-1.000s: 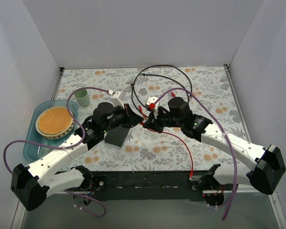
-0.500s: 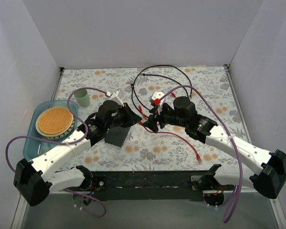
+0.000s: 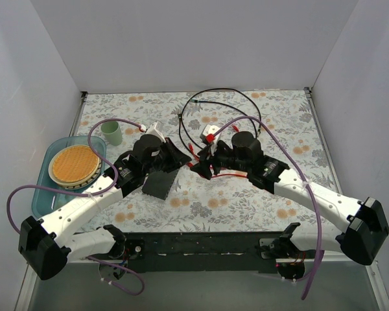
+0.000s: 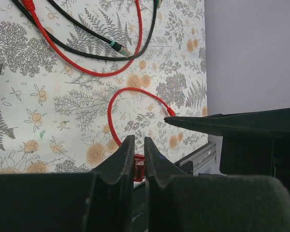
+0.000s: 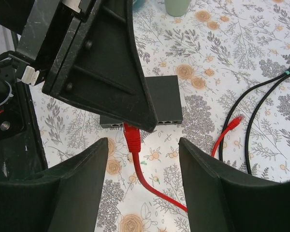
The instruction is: Insert the plug into the switch port
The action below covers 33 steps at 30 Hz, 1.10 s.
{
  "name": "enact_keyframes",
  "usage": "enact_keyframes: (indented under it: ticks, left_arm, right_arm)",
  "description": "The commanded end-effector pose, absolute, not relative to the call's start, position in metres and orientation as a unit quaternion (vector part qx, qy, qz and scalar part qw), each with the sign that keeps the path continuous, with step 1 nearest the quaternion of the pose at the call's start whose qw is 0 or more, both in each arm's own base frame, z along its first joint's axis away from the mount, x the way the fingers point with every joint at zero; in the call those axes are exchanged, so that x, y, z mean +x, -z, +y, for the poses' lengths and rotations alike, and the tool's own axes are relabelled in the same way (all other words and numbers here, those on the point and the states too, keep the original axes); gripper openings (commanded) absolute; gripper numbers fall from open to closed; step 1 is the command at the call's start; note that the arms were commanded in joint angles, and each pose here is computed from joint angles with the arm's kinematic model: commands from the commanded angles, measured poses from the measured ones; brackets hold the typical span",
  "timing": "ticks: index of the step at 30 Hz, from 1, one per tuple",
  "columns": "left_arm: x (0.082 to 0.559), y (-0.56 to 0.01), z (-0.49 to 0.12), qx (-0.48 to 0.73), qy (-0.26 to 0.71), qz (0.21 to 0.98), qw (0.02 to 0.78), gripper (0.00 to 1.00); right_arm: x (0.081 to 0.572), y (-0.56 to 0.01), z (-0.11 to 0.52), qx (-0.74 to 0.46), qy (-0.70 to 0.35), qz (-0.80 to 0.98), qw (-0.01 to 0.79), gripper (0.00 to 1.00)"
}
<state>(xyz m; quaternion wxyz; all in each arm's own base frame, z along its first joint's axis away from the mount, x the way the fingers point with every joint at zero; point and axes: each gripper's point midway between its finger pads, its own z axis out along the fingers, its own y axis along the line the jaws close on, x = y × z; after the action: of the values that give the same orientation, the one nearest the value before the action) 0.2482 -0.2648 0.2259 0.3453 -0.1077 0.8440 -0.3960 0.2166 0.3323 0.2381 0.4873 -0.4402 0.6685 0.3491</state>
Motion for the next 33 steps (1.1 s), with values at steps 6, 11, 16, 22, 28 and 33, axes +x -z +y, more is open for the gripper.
enact_keyframes:
  ticks: [6,11,16,22,28,33]
  left_arm:
    - [0.249,-0.252,-0.266,-0.113,0.415,0.828,0.360,0.00]
    - [0.248,-0.253,-0.265,-0.113,0.417,0.827,0.361,0.00]
    - [0.246,-0.256,-0.264,-0.113,0.421,0.824,0.363,0.00]
    - [0.245,-0.258,-0.263,-0.115,0.424,0.821,0.364,0.00]
    - [0.243,-0.255,-0.267,-0.096,0.426,0.825,0.359,0.03]
    - [0.261,-0.236,-0.231,-0.131,0.309,0.855,0.395,0.85]
  right_arm:
    - [0.218,-0.236,0.349,-0.442,-0.372,0.654,0.489,0.61]
    - [0.220,-0.228,0.349,-0.440,-0.368,0.660,0.485,0.55]
    - [0.222,-0.224,0.350,-0.438,-0.366,0.664,0.483,0.45]
    - [0.223,-0.220,0.350,-0.437,-0.366,0.667,0.480,0.15]
    - [0.223,-0.221,0.350,-0.435,-0.367,0.666,0.483,0.01]
    - [0.223,-0.211,0.347,-0.437,-0.357,0.677,0.473,0.01]
